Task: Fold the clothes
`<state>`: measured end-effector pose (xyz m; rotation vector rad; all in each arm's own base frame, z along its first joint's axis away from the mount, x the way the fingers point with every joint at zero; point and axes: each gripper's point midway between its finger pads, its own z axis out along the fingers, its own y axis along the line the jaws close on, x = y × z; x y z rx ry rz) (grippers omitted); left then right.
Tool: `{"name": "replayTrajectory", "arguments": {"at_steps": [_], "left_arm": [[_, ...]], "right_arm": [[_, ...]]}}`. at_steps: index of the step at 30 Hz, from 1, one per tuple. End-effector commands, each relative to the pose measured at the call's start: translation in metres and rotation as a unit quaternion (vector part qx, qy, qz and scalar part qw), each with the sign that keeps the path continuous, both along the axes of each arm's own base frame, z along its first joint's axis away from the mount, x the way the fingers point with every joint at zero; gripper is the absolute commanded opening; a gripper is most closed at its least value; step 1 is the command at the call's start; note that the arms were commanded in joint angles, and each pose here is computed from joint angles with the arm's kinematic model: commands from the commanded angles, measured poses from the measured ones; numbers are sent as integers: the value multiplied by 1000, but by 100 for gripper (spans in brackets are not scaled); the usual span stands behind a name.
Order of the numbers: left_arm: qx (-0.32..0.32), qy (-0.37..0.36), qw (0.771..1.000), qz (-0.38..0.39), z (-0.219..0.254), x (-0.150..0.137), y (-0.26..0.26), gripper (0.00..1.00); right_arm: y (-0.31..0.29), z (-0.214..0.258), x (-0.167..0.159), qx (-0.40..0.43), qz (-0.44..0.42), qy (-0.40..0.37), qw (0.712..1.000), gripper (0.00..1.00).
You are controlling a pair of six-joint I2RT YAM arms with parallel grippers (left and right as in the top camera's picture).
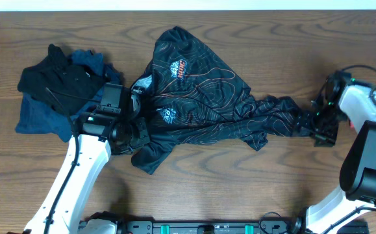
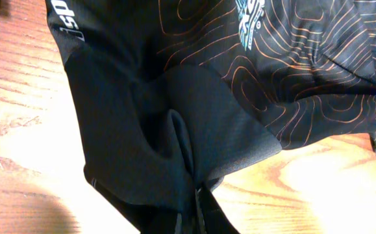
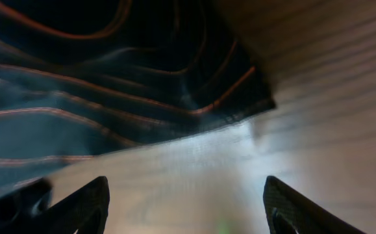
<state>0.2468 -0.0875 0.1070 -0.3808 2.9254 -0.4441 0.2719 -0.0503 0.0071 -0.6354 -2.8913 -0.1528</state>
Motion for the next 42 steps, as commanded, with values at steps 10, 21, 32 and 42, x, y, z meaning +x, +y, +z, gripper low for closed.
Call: {"name": "replayTrajectory", "arguments": {"at_steps": [10, 21, 32, 42], "left_arm": [[0, -6, 1000, -6, 3, 4, 0, 6], [0, -6, 1000, -6, 3, 4, 0, 6], [-6, -113, 993, -42, 78, 32, -5, 6], [-28, -359, 932, -47, 265, 58, -6, 6]], "right_arm": [[-5, -33, 26, -26, -60, -95, 993, 60], [-5, -34, 25, -26, -63, -94, 993, 2], [-30, 99, 60, -50, -56, -199, 977, 1], [-52, 308, 43, -116, -83, -397, 906, 1]]}}
